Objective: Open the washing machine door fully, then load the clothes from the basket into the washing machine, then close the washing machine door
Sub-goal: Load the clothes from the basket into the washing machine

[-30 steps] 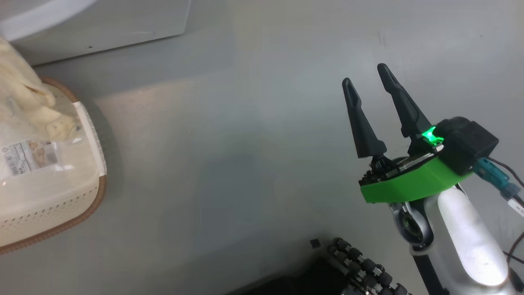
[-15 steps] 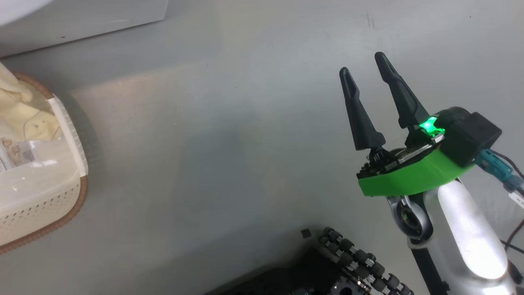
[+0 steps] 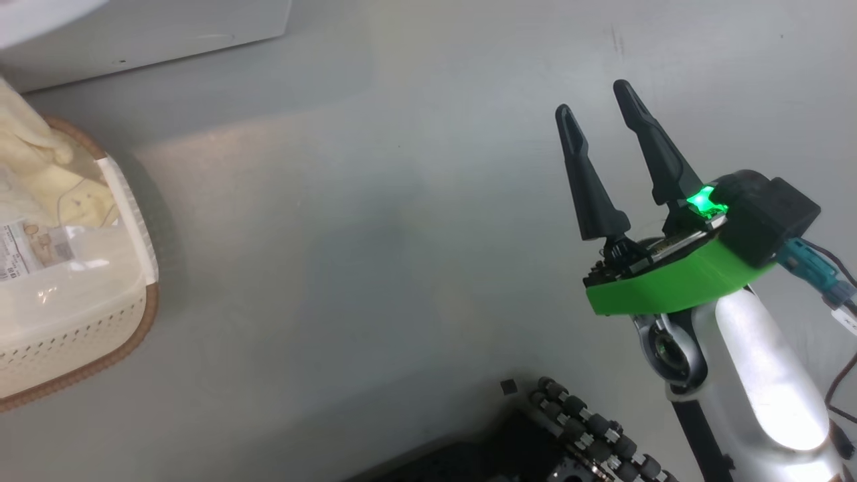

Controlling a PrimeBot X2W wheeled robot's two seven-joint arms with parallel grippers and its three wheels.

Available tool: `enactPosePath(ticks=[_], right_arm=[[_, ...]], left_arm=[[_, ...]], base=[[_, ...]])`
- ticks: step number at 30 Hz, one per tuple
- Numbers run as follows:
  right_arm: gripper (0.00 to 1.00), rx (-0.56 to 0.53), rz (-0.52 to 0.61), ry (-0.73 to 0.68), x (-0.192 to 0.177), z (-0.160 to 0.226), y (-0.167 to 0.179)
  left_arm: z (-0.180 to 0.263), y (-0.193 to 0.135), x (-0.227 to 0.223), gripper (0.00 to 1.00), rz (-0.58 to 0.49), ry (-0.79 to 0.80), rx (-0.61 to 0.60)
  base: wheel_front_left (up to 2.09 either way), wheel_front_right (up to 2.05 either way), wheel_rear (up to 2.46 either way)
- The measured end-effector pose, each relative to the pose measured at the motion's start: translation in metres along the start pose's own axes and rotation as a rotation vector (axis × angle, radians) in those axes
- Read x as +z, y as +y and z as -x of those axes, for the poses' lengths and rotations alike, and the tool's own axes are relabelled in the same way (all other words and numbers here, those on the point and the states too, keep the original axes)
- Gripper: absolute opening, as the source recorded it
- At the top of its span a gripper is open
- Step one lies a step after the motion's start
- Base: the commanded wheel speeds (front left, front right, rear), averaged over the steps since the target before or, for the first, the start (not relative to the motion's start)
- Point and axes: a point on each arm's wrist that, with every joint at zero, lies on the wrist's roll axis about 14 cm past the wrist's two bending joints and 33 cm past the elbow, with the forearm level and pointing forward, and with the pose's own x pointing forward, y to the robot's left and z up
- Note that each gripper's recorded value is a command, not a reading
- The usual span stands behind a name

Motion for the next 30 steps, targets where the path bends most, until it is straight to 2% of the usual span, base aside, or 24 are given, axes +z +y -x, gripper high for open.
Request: enactPosePath(ticks=[10,20,30], right_arm=[[1.00,0.020,-0.006,-0.035,0.013,-0.002,0.008],[1.00,0.032,0.002,-0.079,0.032,0.007,0.015],[1.00,0.029,0.023,-0.113,0.051,0.024,0.019]], left_arm=[[0.029,0.004,-0.026,1.00,-0.033,0.034,0.049],[0.083,-0.006,-0.046,1.00,-0.034,0.028,0.069],[0.153,-0.011,-0.039,1.00,-0.037,-0.028,0.101]], base=[[0.00,0.00,0.00],[0.00,0.00,0.00],[0.00,0.00,0.00]])
